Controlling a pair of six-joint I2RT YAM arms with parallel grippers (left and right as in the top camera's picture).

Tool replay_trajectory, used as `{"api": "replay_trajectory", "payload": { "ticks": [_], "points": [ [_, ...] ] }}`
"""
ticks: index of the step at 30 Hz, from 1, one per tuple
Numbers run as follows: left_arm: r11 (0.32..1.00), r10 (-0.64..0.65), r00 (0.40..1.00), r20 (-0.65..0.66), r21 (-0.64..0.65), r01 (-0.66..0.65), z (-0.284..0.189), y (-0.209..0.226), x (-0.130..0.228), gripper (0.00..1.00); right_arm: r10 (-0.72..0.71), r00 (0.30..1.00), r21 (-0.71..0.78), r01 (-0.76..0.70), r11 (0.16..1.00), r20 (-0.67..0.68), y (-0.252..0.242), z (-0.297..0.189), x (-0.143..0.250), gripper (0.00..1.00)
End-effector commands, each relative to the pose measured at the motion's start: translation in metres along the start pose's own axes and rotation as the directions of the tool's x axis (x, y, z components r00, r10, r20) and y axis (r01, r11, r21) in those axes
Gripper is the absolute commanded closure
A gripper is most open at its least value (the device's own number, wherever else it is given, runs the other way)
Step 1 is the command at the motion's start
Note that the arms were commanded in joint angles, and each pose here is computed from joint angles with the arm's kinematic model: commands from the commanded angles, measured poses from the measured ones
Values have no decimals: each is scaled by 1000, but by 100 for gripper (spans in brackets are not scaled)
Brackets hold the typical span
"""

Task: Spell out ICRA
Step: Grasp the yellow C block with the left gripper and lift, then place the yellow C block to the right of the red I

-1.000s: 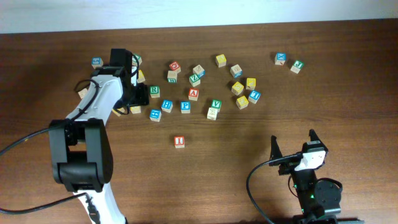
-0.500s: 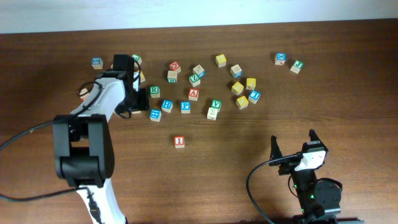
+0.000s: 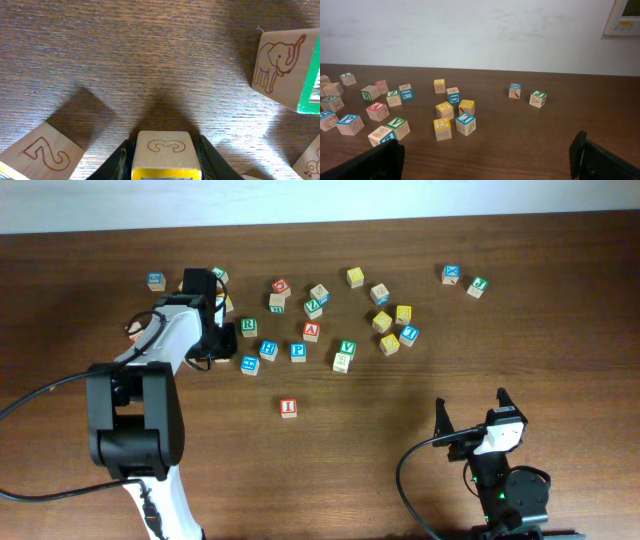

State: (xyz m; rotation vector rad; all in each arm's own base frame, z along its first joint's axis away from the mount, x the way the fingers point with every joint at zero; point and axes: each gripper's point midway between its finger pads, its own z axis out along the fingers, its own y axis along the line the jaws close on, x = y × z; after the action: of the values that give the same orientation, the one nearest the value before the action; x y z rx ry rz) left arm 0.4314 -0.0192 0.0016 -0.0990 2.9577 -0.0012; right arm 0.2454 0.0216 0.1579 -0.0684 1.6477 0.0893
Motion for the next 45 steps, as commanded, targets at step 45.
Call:
{"api": "replay_trajectory", "payload": {
  "ticks": [45],
  "points": [
    [883,377,916,-135,350,-312,-173,-252,161,74,-6,1000,16,6,1000,-3,-3,0,3,2]
  ]
}}
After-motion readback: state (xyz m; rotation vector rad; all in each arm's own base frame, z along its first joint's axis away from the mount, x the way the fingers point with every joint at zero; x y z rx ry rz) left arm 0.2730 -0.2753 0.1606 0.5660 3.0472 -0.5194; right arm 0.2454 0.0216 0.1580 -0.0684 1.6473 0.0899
